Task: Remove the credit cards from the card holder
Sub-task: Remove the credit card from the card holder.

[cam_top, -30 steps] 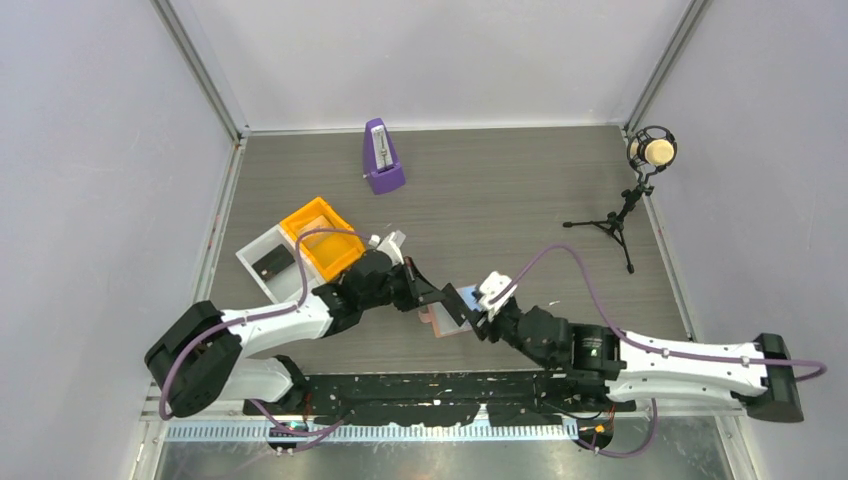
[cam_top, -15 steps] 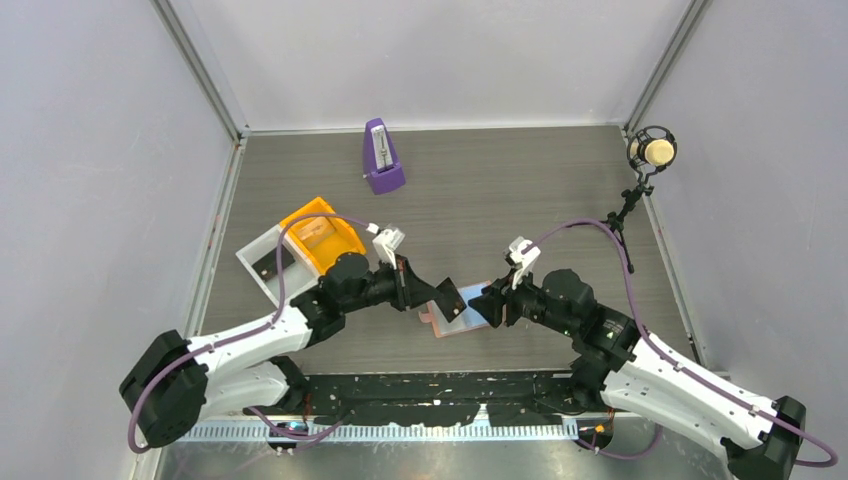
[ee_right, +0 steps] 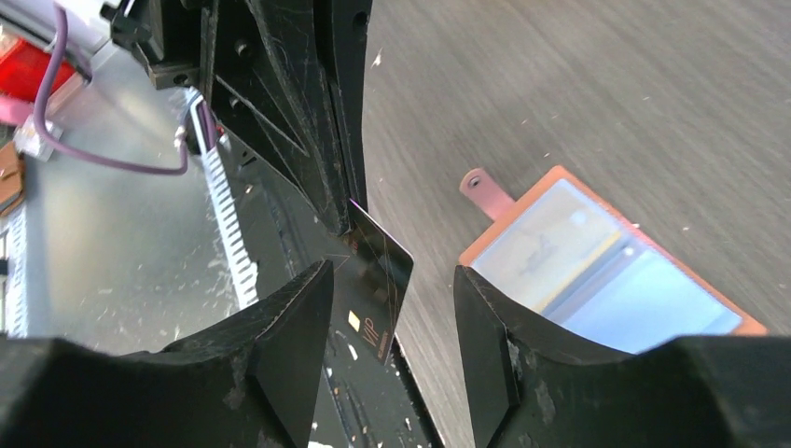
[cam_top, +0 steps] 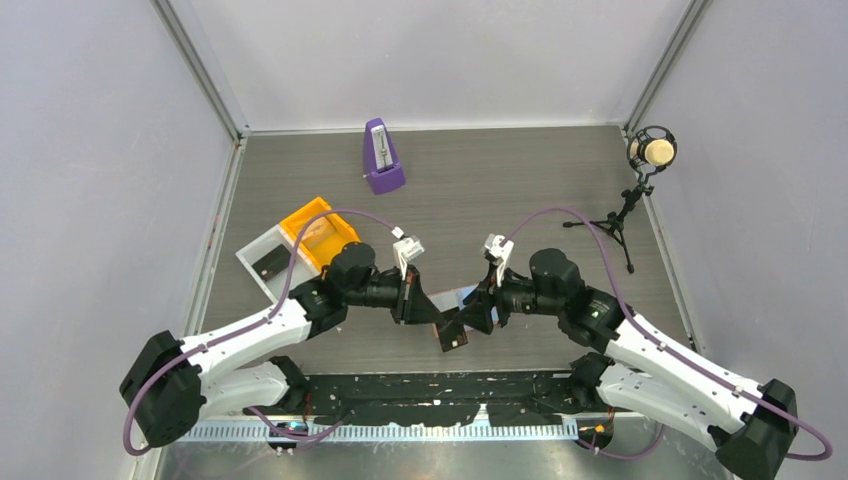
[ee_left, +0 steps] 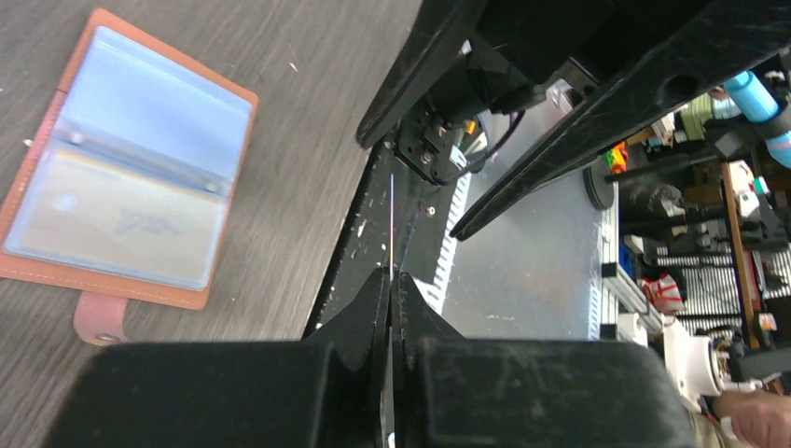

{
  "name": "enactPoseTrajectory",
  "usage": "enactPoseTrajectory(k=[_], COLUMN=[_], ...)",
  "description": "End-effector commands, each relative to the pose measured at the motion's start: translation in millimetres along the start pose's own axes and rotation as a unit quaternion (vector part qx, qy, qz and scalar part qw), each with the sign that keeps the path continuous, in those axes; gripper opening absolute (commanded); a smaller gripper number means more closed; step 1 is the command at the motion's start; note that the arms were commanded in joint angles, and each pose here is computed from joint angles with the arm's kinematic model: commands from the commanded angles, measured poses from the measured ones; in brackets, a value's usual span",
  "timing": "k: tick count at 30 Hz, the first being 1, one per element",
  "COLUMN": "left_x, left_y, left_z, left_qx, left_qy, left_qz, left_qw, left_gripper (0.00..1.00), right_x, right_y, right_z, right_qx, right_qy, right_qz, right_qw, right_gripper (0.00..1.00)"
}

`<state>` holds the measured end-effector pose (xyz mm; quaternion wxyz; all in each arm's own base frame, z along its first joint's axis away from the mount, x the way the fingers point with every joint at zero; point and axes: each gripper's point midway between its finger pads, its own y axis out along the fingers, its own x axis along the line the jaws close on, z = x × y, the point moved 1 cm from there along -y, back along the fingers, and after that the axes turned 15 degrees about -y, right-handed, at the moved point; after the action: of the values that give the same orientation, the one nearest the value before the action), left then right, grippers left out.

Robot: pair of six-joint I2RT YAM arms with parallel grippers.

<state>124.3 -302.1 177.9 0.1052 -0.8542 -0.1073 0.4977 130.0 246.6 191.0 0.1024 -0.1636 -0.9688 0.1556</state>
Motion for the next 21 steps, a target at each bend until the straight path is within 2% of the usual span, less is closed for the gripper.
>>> enactPoseTrajectory(k=[1,7,9,10,12,16,19,20,21], left_x=[-18,-17,-19,-18,-19,-21,-23,-25,-26], left_y=[-3,-5,-6,-6,-7,-12,-16,-17,-18], left_z=[4,9,9,9,8,-3,-8,-8,-7], left_qx=[0.034,0.043,0.047,0.048,0.044,0.017,0.005,0.006,0.010], left_qy=[0.018,0.022,0.022,0.023,0.028,0.033,0.034,0.036,0.038], left_qz=[0.043,0.044,0.046,0.043,0.042,0.035,0.039,0.043,0.047], left_qw=[0.998,0.998,0.998,0.998,0.998,0.999,0.999,0.998,0.998], left_gripper=[0.00,0.00,0.00,0.00,0.02,0.05,0.00,0.00,0.00], right_x=[16,21,24,24,26,27,26,27,27], right_y=[4,12,13,14,15,16,17,17,17], right_z=[-22,-20,-18,-18,-16,-19,-20,-20,-21], right_qx=[-0.025,-0.035,-0.035,-0.037,-0.036,-0.045,-0.045,-0.046,-0.047], right_qy=[-0.024,-0.011,-0.008,-0.008,0.001,0.009,0.011,0.010,0.009], right_qz=[-0.063,-0.091,-0.101,-0.104,-0.108,-0.110,-0.111,-0.113,-0.112], right_qw=[0.997,0.995,0.994,0.994,0.993,0.993,0.993,0.993,0.993], right_gripper=[0.57,0.41,0.28,0.18,0.07,0.05,0.05,0.07,0.18])
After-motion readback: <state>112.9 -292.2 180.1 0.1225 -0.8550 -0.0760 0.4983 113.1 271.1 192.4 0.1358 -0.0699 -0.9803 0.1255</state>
